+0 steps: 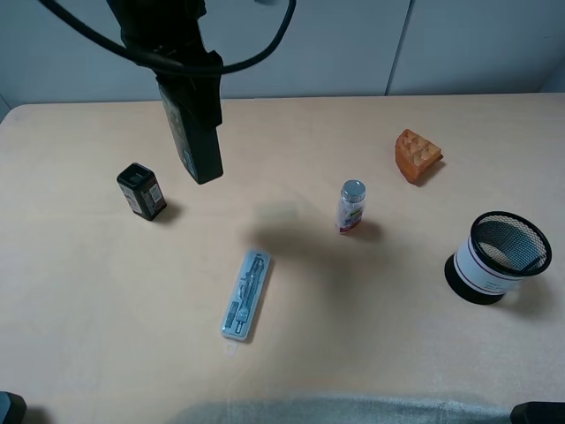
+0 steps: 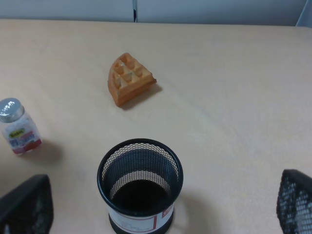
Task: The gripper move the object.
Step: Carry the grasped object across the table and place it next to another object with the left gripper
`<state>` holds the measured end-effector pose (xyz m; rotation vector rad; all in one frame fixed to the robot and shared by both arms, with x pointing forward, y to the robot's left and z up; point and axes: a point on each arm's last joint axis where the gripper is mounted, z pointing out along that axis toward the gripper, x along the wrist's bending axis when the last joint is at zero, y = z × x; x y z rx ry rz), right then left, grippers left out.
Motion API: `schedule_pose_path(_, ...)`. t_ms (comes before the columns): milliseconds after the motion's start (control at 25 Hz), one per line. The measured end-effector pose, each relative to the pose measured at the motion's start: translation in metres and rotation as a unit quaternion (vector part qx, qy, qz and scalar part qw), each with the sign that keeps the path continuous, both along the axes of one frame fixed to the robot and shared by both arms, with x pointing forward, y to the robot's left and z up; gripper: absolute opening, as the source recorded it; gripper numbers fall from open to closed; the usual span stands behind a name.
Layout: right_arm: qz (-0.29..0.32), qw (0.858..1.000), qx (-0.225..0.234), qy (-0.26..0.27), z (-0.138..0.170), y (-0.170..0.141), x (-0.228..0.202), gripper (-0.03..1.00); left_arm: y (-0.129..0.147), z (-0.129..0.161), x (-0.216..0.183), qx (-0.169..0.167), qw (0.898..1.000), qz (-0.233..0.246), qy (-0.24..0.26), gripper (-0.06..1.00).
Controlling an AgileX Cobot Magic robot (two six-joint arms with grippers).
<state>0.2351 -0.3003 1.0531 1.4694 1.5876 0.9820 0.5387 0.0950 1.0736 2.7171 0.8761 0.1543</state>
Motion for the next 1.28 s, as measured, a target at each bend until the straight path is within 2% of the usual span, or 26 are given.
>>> schedule_pose_path(280,0.0,1.0,0.0,0.0,0.0,0.0,0.0,0.69,0.007,-0.02,-0.025,0.023,0.999,-0.005,0.031,0.65)
schedule_pose_path(560,0.0,1.0,0.0,0.0,0.0,0.0,0.0,0.69,0.011,-0.037,-0.044,0.031,0.999,-0.015,0.014,0.64)
schedule_pose_path(1000,0.0,1.0,0.0,0.0,0.0,0.0,0.0,0.69,0.011,-0.082,-0.062,0.03,0.999,-0.02,0.012,0.64)
schedule_pose_path(1280,0.0,1.0,0.0,0.0,0.0,0.0,0.0,0.69,0.017,-0.107,-0.069,0.015,1.0,-0.014,-0.009,0.64)
